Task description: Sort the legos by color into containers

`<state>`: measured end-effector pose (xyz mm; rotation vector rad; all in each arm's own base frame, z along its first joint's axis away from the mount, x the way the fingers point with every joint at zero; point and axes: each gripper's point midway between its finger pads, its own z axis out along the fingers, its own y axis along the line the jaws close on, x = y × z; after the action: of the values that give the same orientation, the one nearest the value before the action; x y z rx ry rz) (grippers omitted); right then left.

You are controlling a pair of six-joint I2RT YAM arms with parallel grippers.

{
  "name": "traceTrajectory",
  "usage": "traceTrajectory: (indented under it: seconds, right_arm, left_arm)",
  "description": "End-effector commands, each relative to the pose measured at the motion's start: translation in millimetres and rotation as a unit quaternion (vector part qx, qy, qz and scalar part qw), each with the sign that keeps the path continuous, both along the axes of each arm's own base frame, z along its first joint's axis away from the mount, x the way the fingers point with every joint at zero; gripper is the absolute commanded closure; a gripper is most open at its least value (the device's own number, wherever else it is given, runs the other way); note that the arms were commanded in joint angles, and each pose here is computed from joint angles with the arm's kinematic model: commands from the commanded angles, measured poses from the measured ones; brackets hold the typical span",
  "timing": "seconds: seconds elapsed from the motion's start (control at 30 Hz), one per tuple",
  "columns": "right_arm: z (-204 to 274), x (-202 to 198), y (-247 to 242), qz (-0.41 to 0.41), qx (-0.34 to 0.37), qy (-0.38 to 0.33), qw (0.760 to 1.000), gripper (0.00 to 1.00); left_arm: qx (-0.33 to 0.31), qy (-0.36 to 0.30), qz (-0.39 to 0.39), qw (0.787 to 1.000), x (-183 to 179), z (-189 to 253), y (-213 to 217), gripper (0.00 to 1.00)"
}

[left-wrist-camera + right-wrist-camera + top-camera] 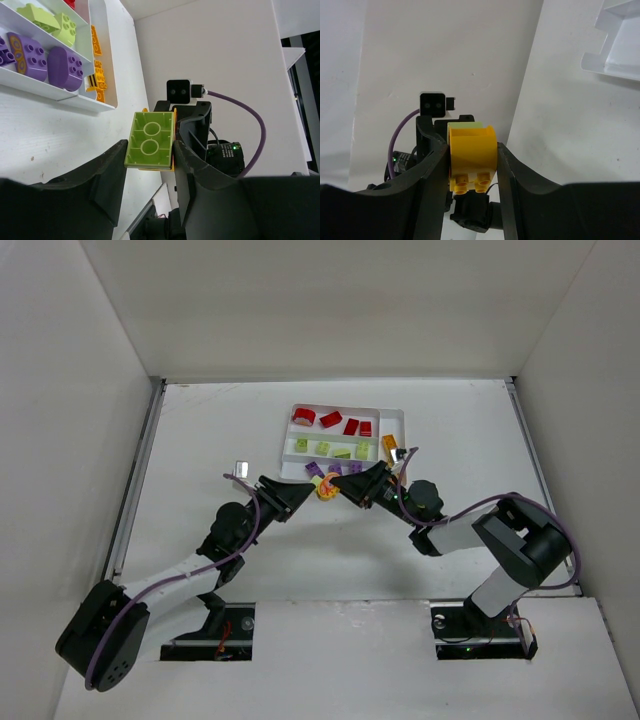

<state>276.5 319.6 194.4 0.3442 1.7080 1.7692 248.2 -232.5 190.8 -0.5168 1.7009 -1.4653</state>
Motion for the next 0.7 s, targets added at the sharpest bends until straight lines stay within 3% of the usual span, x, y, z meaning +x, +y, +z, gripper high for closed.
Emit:
traceTrajectory:
  seconds: [0.0,0.23,0.47,0.67]
  right_arm:
    - [41,-6,-6,-0.001,0.052,-0.081,0.995,0.57]
    - [33,-9,-11,-0.003,0.049,-0.074,0.996,0.57]
    - [31,-13,-19,-0.006,0.051,-0.071,0.996,0.57]
    - [30,1,-45,-0.036,0.039,-0.072,0.996,0.57]
  left_arm:
    - [-0.032,-0.064,-0.003,0.997,4,47,-6,0.66]
    - [-0.038,-0.073,0.03,0.996,10,53,11,0.8]
    - [-0.04,-0.078,0.084,0.993,26,58,40,0.84]
    - [-0.03,-0.085,0.083,0.992,30,60,39,0.84]
